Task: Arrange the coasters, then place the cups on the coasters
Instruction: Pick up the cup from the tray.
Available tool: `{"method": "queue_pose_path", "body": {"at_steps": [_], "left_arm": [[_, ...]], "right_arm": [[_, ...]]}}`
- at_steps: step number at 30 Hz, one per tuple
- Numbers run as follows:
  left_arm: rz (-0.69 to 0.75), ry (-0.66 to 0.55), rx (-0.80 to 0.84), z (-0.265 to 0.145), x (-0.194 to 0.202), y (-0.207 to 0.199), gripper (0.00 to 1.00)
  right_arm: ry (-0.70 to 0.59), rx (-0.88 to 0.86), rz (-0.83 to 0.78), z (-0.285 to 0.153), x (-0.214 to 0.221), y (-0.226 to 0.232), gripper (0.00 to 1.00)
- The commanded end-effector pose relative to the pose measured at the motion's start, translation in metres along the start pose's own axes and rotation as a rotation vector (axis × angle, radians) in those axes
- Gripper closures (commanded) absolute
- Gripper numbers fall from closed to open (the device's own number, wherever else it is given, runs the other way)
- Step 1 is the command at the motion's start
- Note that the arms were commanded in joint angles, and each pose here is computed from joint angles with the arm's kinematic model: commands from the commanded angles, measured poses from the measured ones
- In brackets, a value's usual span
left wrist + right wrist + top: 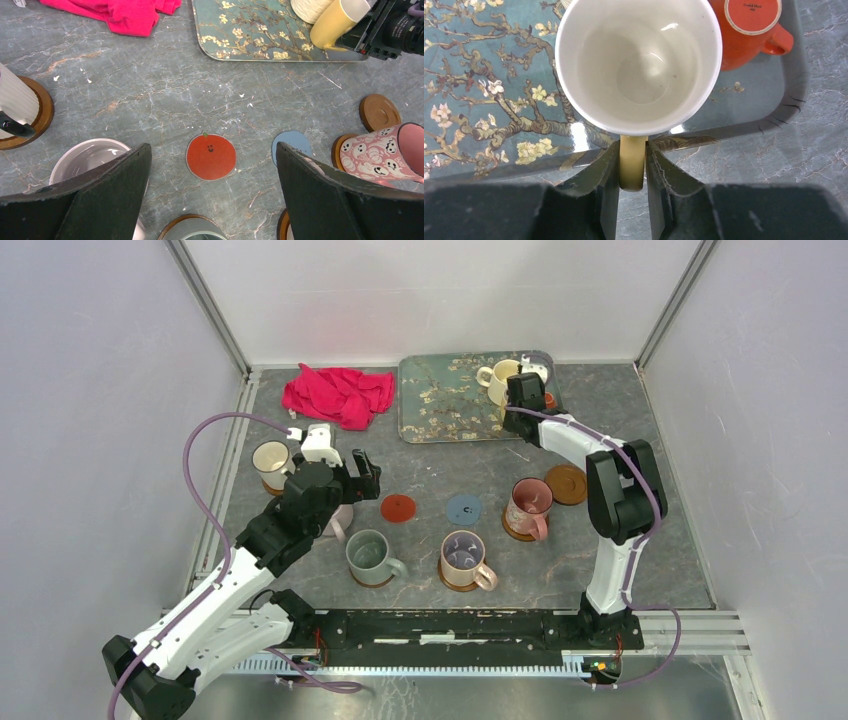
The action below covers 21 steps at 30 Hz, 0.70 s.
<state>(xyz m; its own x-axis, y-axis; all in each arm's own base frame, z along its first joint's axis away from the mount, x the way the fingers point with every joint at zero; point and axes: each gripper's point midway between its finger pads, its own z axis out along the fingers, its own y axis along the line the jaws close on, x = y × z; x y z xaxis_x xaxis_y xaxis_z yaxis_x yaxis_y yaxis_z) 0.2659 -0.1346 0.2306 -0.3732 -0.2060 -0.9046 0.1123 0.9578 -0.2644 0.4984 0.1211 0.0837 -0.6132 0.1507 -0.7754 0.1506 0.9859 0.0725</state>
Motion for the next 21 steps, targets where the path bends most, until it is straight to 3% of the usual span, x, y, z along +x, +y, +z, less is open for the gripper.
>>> {"method": "queue_pose_path", "body": {"at_steps": [1, 9, 17, 21], "left_arm": [[-0.028, -0.035, 0.012, -0.001, -0.009, -0.003, 0.00], [-0.028, -0.037, 0.008, -0.001, -0.010, -0.002, 0.00], [-0.027, -0.038, 0.008, -0.002, -0.010, -0.002, 0.00], [-0.029, -0.040, 0.009, -0.002, -0.010, -0.002, 0.00]], "right_arm": [[-0.013, 0.003, -0.029, 0.003, -0.009, 0.001, 0.68], [-0.015, 0.008, -0.047, 0.008, -0.014, 0.002, 0.70], [-0.043, 0.026, -0.083, 0.000, -0.030, -0.001, 0.99], [-0.074, 0.028, -0.111, -0.012, -0.041, -0.004, 1.00]]}}
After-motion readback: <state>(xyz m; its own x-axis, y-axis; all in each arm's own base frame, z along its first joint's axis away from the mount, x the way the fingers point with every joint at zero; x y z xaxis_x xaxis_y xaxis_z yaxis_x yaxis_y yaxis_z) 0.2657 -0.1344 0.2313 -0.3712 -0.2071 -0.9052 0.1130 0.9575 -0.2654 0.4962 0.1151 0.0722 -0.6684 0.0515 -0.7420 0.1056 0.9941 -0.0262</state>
